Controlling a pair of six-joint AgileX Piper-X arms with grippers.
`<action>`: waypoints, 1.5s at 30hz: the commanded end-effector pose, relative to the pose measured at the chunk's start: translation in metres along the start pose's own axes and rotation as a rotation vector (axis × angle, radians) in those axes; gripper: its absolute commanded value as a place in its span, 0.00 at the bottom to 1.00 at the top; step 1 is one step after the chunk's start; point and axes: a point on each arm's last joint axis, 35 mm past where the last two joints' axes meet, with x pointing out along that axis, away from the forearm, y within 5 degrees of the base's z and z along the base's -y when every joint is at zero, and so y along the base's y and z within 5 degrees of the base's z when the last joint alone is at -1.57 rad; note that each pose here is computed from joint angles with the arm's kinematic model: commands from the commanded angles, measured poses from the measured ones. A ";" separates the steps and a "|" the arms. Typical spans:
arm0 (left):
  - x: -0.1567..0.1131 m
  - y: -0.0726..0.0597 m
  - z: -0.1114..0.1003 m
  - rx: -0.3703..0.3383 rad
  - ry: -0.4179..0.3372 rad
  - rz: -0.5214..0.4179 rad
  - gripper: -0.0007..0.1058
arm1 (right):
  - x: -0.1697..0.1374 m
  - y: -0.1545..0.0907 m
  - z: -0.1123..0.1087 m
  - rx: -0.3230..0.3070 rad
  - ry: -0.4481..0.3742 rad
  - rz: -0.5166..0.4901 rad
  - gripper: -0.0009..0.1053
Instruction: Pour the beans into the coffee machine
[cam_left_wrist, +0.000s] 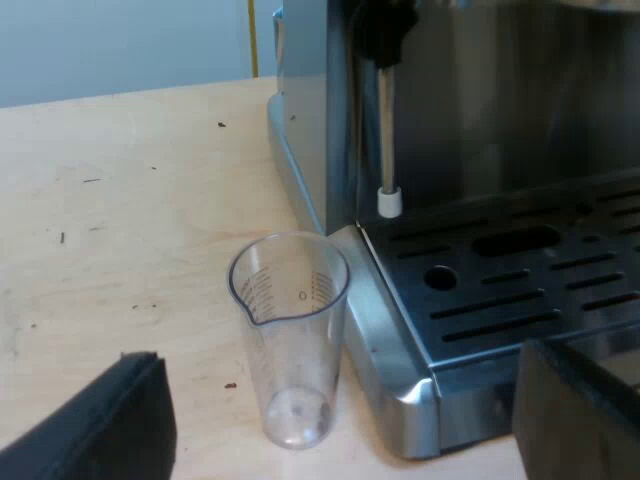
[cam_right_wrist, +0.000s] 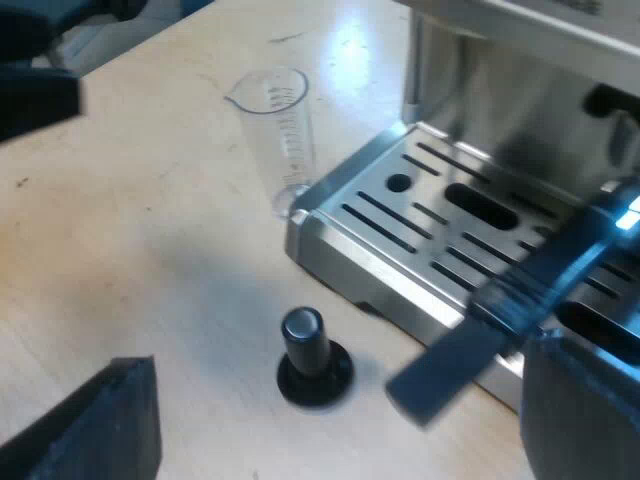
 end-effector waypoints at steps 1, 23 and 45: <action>-0.015 -0.004 0.012 -0.001 0.025 0.001 0.68 | -0.017 -0.003 0.006 -0.006 0.005 -0.020 0.73; -0.088 -0.034 0.109 0.029 -0.204 -0.045 0.68 | -0.079 -0.069 0.045 0.097 -0.038 -0.188 0.73; -0.126 -0.034 0.105 0.052 -0.357 0.034 0.68 | -0.169 -0.082 0.013 0.213 -0.029 -0.624 0.73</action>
